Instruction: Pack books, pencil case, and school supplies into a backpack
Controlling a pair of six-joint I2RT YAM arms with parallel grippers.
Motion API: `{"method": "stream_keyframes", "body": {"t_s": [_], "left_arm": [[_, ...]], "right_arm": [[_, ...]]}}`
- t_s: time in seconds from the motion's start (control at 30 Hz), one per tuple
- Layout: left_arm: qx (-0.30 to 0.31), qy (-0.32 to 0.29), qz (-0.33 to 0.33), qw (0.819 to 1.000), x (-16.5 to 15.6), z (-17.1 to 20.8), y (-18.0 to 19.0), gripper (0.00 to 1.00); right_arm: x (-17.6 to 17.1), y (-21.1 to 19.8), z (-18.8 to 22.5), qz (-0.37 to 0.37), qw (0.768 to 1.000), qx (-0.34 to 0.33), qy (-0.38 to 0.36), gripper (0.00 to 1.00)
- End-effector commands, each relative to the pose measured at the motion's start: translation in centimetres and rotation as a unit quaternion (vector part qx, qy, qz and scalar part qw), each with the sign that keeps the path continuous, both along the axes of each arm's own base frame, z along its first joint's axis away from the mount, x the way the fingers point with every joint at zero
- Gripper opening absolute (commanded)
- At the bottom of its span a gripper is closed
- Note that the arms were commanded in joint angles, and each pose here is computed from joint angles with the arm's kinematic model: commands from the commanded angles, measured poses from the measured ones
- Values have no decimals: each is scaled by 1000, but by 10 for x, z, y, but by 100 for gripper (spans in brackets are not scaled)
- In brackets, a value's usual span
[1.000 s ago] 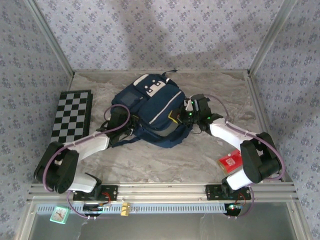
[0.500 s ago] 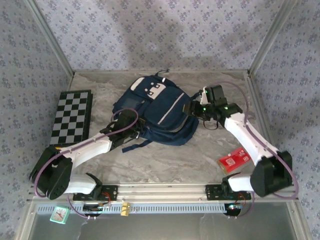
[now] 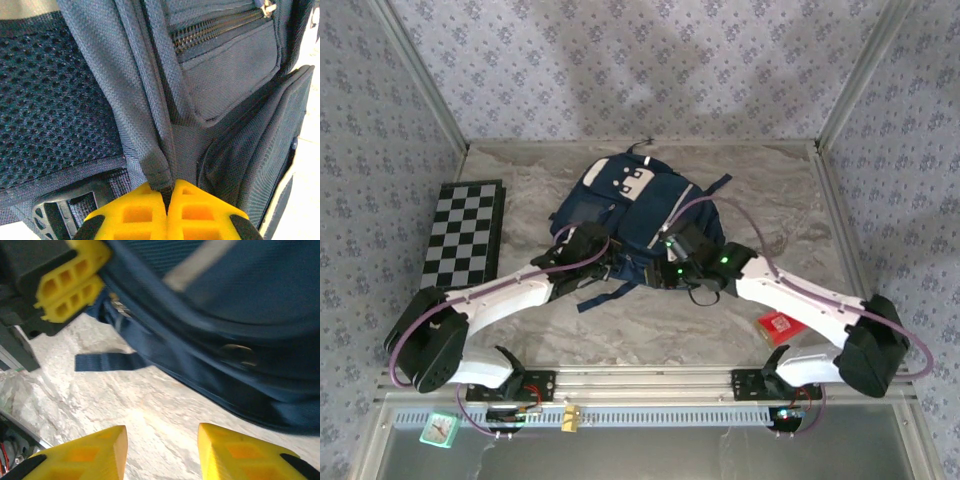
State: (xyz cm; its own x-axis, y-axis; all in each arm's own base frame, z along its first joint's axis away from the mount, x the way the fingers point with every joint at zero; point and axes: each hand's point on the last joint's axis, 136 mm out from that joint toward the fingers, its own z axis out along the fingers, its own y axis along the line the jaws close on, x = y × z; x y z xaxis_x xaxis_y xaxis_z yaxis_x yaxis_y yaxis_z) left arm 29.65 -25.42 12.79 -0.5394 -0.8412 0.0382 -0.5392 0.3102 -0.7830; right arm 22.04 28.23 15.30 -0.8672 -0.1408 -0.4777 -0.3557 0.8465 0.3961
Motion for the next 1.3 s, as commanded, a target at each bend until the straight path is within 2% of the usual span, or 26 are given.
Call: {"method": "stream_keyframes", "body": {"t_s": [0.0,0.1,0.27,0.4,0.7,1.0,1.27], "left_arm": [[-45,-25,-12,999,2,32,-23,0],[-49,-28,-15,998,2,34,-27,0],[-55,-29,-20,998,0,37,-30,0],[-51,-34,-22,998,0,42,-29,0],[-60,-34,-25,997,-1,45,-32,0],[-62,-37,-30,997,0,49,-35,0],[-64,-37,-37,997,0,51,-42,0]], "right_arm": [[18,31,13,-7,997,56,-58,38],[26,45,7,18,993,79,-81,34],[36,45,-6,31,988,53,-142,36],[42,35,-13,25,984,32,-172,40],[57,35,-26,1,973,6,-230,41],[58,33,-33,14,956,-6,-294,43],[70,55,-16,49,944,-2,-327,31]]}}
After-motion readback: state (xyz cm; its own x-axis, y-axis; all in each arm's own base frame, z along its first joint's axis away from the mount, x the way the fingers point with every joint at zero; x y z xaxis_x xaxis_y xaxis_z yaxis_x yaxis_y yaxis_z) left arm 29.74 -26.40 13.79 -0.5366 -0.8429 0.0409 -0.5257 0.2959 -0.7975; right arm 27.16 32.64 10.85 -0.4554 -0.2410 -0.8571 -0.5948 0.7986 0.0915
